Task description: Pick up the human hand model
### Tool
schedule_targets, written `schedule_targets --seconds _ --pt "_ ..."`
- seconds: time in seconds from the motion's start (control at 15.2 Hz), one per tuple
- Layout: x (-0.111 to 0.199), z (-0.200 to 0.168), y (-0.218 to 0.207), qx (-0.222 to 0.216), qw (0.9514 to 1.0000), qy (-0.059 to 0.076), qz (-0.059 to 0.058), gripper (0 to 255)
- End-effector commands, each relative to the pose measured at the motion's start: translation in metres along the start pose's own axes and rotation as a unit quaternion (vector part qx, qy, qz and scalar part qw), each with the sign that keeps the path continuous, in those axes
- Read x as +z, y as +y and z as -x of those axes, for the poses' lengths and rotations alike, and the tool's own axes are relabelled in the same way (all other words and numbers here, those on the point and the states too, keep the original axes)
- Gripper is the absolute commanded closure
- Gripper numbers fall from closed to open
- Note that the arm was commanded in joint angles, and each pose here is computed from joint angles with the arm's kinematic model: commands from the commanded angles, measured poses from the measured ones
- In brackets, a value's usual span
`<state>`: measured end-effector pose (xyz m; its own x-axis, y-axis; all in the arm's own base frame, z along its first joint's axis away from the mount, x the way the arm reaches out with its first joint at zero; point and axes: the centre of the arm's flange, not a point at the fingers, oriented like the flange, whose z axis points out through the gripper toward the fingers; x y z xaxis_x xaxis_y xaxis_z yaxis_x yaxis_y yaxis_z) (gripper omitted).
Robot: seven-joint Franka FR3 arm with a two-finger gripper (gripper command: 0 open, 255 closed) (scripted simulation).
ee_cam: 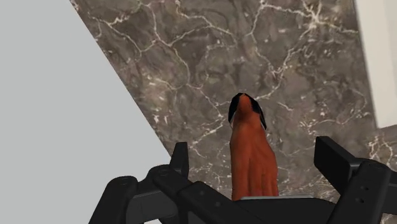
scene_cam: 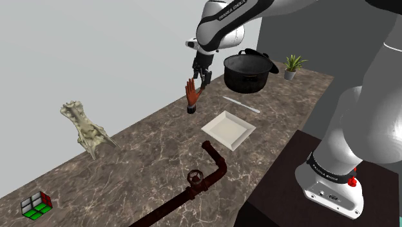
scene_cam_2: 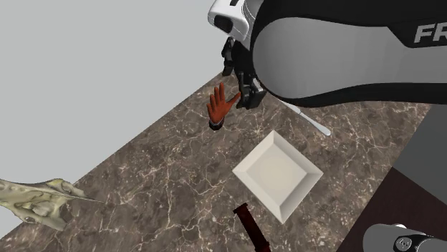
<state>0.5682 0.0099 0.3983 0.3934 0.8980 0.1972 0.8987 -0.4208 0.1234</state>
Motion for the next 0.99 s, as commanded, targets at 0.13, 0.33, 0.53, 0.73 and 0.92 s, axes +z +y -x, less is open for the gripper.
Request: schedule_targets --seconds 0.13,0.33,0.53,0.73,0.92 --pt "0.02 -0.001 -0.001 -0.012 0.9999 0.004 0.001 0" --pt "0.035 0.002 -0.003 -0.012 0.9999 0.004 0.001 0" --pt "0.038 0.003 -0.004 -0.012 0.9999 0.004 0.001 0" --pt "0.038 0.003 -0.003 -0.012 0.9999 0.004 0.001 255" --pt "0.038 0.003 -0.003 -0.012 0.9999 0.004 0.001 255"
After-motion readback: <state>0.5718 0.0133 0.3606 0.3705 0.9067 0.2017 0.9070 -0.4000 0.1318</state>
